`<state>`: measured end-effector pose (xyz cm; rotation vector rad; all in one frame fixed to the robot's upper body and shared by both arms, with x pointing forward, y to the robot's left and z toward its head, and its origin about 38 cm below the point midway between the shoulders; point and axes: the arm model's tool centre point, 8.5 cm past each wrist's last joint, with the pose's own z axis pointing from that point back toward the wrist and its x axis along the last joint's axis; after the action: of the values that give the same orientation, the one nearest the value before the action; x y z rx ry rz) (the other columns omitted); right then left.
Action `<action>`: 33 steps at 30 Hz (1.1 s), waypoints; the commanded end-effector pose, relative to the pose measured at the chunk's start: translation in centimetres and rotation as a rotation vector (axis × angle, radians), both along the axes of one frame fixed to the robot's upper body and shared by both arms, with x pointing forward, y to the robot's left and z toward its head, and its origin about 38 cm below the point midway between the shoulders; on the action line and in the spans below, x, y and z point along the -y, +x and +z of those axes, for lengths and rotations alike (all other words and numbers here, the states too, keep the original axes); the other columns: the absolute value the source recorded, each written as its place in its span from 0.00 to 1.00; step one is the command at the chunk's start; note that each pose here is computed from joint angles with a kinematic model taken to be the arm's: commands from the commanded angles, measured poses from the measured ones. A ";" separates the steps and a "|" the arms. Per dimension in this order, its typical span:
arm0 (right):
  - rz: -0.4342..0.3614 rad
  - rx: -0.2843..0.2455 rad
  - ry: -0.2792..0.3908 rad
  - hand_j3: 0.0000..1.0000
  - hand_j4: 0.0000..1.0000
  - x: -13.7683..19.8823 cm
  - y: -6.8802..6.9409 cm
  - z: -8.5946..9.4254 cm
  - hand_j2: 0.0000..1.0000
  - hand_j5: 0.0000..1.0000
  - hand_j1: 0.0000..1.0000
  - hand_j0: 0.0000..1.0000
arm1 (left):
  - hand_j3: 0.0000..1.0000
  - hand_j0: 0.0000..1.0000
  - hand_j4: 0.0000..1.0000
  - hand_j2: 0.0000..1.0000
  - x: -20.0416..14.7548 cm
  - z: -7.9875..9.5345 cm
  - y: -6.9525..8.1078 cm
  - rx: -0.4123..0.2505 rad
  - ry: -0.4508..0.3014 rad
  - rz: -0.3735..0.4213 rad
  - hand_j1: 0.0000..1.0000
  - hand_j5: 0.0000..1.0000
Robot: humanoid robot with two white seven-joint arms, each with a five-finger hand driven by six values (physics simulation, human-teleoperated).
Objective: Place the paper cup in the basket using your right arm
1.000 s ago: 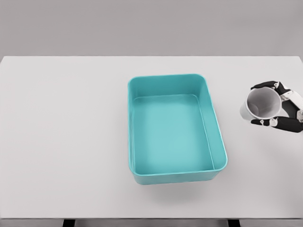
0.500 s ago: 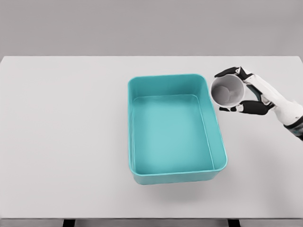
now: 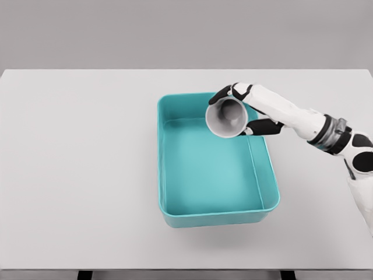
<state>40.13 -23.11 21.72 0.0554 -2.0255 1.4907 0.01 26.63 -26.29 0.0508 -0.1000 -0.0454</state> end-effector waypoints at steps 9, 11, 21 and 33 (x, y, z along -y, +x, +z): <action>0.078 0.048 -0.207 0.46 0.46 -4.0 0.2 -1.0 0.46 0.46 0.46 0.46 | 1.00 1.00 1.00 1.00 0.0 0.0 0.0 0.000 0.000 0.000 1.00 1.00; 0.096 0.055 -0.224 0.46 0.46 -4.4 0.3 -0.8 0.46 0.46 0.46 0.46 | 1.00 1.00 1.00 1.00 0.0 0.0 0.0 0.000 0.000 0.000 1.00 1.00; 0.130 0.083 -0.388 0.46 0.46 -5.1 0.1 -2.0 0.46 0.46 0.46 0.46 | 1.00 1.00 1.00 1.00 0.0 0.0 0.0 0.000 0.000 0.000 1.00 1.00; 0.183 0.131 -0.528 0.55 0.55 -6.4 0.3 -2.4 0.55 0.55 0.55 0.55 | 1.00 1.00 1.00 1.00 0.0 0.0 0.0 0.000 0.000 0.000 1.00 1.00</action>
<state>40.73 -16.80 20.25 -0.0918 -1.7212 2.1329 0.01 26.63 -26.29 0.0509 -0.1001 -0.0453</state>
